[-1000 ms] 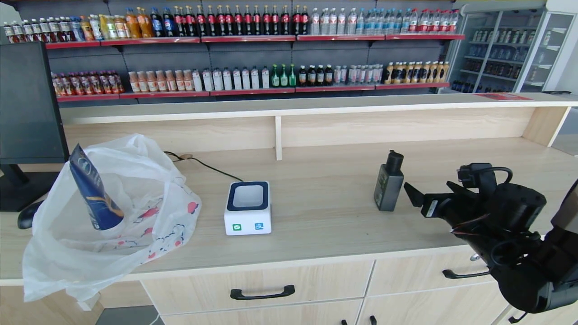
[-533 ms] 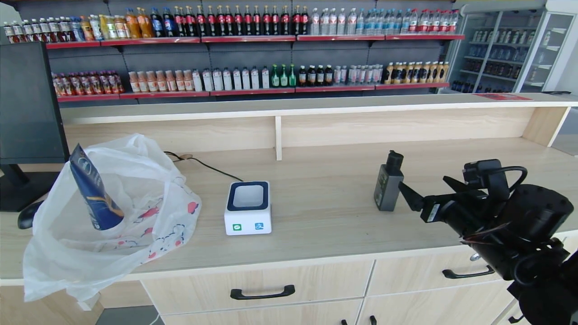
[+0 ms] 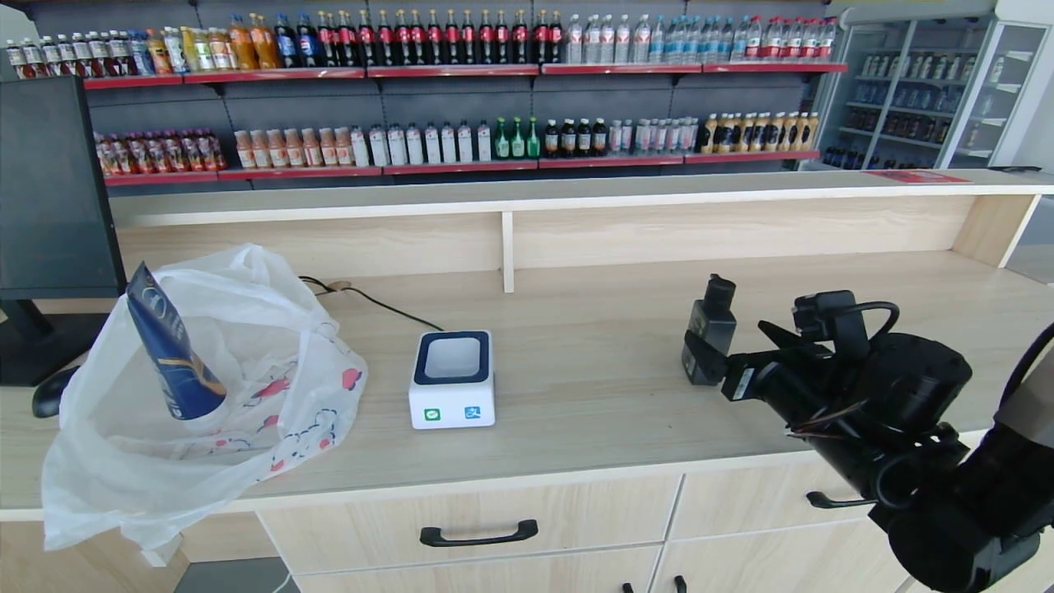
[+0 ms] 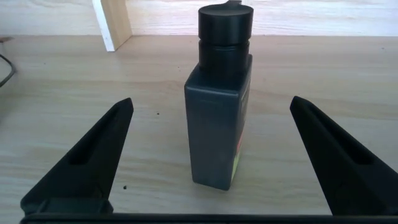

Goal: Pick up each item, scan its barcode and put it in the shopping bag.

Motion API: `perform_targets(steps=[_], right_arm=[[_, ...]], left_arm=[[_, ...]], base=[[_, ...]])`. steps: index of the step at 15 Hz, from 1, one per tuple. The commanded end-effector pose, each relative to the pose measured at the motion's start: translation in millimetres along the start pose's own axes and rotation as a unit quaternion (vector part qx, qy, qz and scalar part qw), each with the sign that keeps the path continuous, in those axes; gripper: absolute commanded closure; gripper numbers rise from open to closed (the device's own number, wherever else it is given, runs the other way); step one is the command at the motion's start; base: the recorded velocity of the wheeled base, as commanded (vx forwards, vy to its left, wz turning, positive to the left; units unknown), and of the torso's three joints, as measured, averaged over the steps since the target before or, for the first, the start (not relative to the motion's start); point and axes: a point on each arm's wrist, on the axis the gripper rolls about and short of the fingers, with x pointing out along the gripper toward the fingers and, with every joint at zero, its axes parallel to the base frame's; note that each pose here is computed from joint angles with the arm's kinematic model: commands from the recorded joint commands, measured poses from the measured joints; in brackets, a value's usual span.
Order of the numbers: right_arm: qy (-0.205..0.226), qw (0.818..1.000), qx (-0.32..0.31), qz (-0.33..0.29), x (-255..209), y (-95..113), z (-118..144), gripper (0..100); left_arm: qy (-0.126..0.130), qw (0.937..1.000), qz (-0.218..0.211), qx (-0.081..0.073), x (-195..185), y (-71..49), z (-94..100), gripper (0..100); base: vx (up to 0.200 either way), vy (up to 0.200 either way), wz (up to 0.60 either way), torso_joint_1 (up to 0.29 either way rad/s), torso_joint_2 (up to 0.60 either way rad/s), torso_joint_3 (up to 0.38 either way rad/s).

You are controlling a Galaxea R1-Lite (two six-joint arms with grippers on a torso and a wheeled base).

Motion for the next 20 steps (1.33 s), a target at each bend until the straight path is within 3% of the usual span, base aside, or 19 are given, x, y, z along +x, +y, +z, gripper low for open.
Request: perform_targets(steps=[1, 12, 20], right_arm=[[0.016, 1.0, 0.001, 0.001, 14, 2, -17, 0], [-0.014, 1.0, 0.007, -0.027, 53, -14, -26, 0], [-0.004, 1.0, 0.008, -0.026, 57, -14, -35, 0]], left_arm=[[0.0, 1.0, 0.0, 0.0, 0, 0.0, 0.1, 0], [0.0, 1.0, 0.0, 0.0, 0, 0.0, 0.1, 0], [0.0, 1.0, 0.0, 0.0, 0, 0.0, 0.1, 0]], base=[[0.0, 0.0, 0.0, 0.0, 0.0, 0.0], [0.0, 0.0, 0.0, 0.0, 0.0, 0.0], [0.0, 0.0, 0.0, 0.0, 0.0, 0.0]])
